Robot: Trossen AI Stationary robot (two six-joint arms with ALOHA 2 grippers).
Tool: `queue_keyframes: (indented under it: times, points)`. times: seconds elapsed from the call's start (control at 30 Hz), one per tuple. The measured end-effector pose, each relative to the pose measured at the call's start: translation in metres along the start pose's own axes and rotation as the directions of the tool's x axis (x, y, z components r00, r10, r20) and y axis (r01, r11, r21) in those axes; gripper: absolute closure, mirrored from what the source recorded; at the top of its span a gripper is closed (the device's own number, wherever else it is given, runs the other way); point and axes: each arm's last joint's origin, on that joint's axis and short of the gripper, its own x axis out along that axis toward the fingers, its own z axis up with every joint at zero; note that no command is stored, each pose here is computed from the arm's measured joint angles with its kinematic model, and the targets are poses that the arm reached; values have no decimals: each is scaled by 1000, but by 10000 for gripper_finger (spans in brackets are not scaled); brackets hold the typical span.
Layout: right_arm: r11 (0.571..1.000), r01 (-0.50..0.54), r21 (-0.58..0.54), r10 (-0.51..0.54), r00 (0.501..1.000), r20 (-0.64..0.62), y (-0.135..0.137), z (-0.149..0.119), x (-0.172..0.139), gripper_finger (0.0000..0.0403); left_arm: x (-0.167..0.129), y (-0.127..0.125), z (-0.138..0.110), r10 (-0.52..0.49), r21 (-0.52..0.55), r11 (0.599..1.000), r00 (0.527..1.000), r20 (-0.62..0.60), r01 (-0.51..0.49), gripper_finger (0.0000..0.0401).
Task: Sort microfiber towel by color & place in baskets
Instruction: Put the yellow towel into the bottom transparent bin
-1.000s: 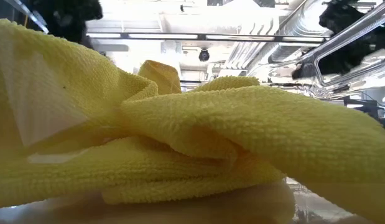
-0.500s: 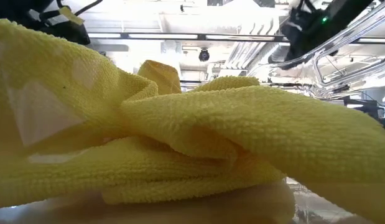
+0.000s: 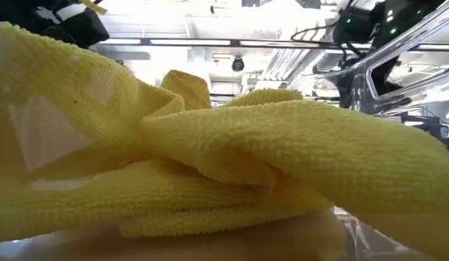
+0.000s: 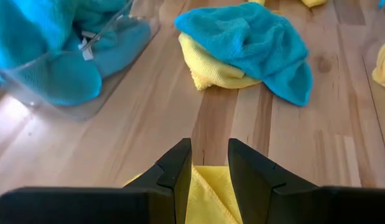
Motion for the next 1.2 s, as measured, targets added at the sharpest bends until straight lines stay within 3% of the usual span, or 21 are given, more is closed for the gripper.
queue_keyframes:
  times: [0.17,0.43,0.53,0.63,0.73,0.8,0.97,1.2]
  points:
    - [1000,-5,-3,5,997,-76,7,4,26,191,0,0,-1,1,76,997,1000,-6,0,309]
    - [998,56,-18,-58,973,-223,9,-1,60,192,0,-1,-1,-35,68,997,999,-16,35,309]
    - [998,64,-27,-69,969,-236,9,-3,62,214,0,-1,-1,-35,68,997,999,-16,36,309]
    - [998,61,-34,-67,970,-235,9,-3,61,273,0,-1,-1,-35,68,997,999,-16,36,309]
    - [997,55,-50,-65,970,-235,8,-2,57,357,0,-1,-1,-36,67,997,999,-16,37,309]
    - [997,49,-67,-64,970,-235,6,-3,52,390,0,-1,-1,-36,53,998,999,-16,37,309]
    - [996,43,-76,-57,979,-197,4,-4,26,391,0,-1,-1,-36,49,998,999,-16,37,309]
    - [996,-26,-91,21,999,-45,14,-4,-39,400,0,-1,-1,-36,48,998,999,-16,37,309]
